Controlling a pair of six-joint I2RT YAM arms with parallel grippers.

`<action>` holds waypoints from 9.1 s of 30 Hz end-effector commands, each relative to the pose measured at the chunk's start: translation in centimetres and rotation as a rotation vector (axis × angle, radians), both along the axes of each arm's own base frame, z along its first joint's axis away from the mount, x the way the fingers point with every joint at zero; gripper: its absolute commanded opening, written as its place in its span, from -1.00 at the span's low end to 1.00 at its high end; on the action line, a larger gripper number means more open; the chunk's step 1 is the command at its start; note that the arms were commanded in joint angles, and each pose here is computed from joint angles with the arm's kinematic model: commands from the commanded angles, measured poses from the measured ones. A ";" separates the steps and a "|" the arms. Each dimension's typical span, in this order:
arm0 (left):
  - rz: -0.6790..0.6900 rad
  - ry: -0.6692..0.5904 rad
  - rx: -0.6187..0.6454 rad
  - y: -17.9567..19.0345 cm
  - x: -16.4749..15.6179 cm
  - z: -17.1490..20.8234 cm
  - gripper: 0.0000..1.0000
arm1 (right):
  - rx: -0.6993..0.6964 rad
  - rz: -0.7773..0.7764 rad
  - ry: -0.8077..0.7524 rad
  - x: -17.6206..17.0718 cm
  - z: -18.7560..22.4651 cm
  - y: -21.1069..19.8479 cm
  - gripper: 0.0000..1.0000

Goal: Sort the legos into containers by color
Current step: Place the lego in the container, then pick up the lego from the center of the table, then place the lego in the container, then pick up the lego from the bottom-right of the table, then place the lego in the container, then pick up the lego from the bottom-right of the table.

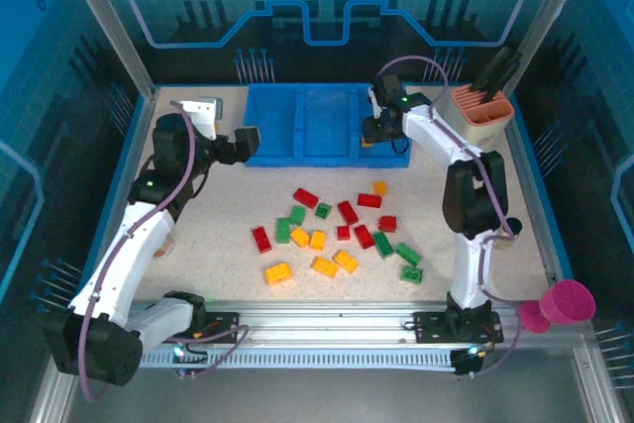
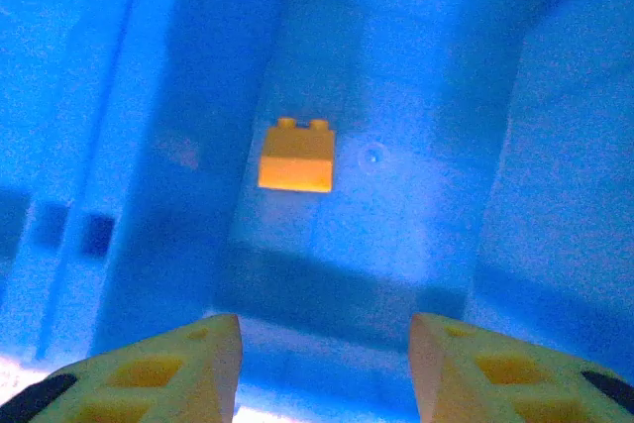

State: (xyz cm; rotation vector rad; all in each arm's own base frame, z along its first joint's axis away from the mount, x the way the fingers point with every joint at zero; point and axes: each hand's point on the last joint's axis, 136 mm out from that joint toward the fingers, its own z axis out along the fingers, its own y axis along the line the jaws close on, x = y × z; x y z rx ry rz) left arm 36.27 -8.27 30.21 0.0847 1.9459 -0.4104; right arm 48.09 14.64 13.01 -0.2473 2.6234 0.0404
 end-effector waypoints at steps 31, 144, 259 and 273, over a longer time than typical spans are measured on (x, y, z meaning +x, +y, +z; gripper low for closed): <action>-0.028 0.046 0.020 -0.8 -0.4 0.2 0.99 | 0.020 -0.021 0.262 -10.5 -9.0 0.4 0.25; -0.015 -0.004 0.064 0.3 -5.0 -0.4 0.99 | -0.034 -0.221 0.314 -30.1 -7.3 -5.7 0.22; -0.055 -0.039 0.112 0.2 -4.3 -1.0 0.99 | 0.204 -0.491 0.219 -36.2 -6.4 -7.0 0.29; -0.042 -0.046 0.132 0.6 -4.8 -0.8 0.99 | 0.173 -0.431 0.269 -34.9 -9.8 -4.6 0.44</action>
